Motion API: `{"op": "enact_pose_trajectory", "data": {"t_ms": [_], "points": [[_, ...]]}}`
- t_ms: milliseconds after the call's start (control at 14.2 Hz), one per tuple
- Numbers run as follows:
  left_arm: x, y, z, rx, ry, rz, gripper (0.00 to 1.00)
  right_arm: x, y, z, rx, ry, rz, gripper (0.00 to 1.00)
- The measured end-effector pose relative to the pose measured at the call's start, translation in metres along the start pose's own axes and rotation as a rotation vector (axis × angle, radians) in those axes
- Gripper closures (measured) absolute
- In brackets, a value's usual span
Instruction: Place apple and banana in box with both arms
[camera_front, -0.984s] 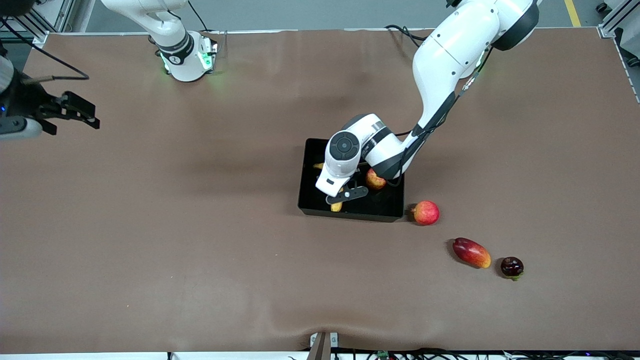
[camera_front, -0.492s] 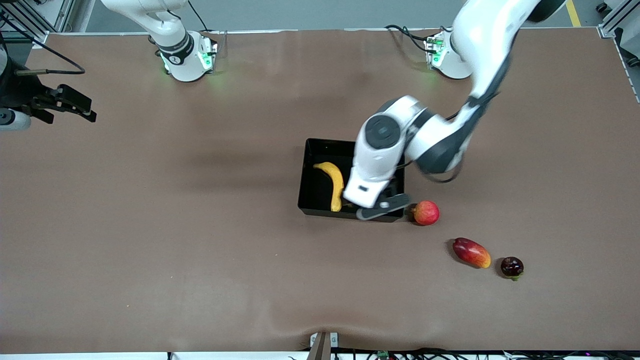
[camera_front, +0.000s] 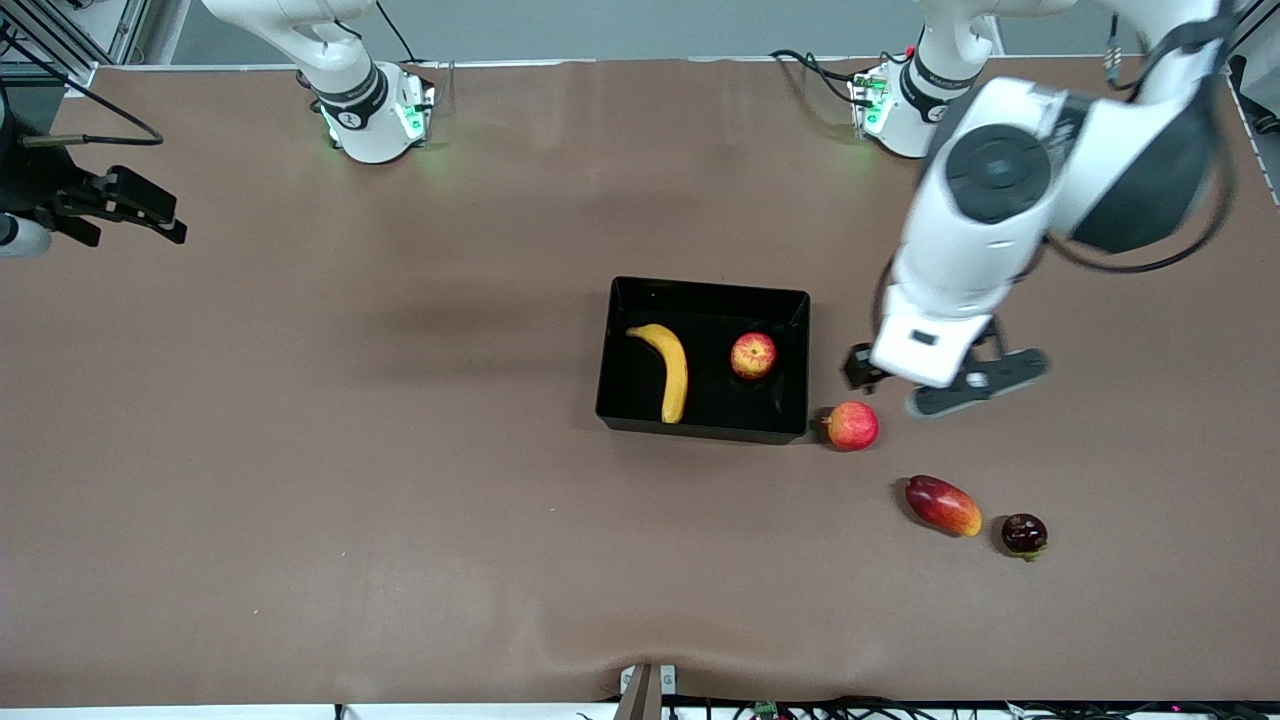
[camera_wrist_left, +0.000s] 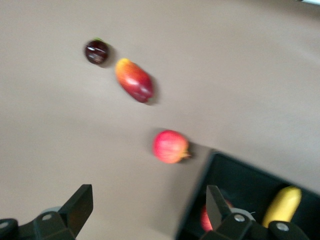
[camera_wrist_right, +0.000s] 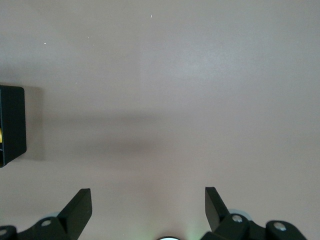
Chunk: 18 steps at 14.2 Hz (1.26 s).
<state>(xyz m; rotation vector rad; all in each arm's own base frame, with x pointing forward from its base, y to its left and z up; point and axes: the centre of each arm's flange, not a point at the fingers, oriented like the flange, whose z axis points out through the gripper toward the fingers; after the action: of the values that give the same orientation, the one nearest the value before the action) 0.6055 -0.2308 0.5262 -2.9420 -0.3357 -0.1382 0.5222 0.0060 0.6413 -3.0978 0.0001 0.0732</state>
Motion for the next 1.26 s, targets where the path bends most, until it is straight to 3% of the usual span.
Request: {"op": "enact_pose_trajectory", "data": {"t_ms": [141, 281, 773, 1265], "points": [[0.008, -0.037, -0.016, 0.012, -0.013, 0.051, 0.0, 0.0, 0.0, -0.001, 0.0, 0.001, 0.0, 0.0], [0.01, -0.067, -0.033, -0.028, -0.029, 0.055, 0.0, 0.0, 0.0, -0.001, 0.0, 0.002, 0.0, 0.0], [-0.018, -0.172, -0.068, -0.087, -0.069, 0.209, 0.0, -0.004, -0.001, 0.002, 0.0, -0.036, -0.001, 0.0], [-0.054, -0.188, -0.098, -0.124, -0.088, 0.235, 0.0, -0.004, -0.001, 0.002, -0.001, -0.035, -0.003, 0.0]]}}
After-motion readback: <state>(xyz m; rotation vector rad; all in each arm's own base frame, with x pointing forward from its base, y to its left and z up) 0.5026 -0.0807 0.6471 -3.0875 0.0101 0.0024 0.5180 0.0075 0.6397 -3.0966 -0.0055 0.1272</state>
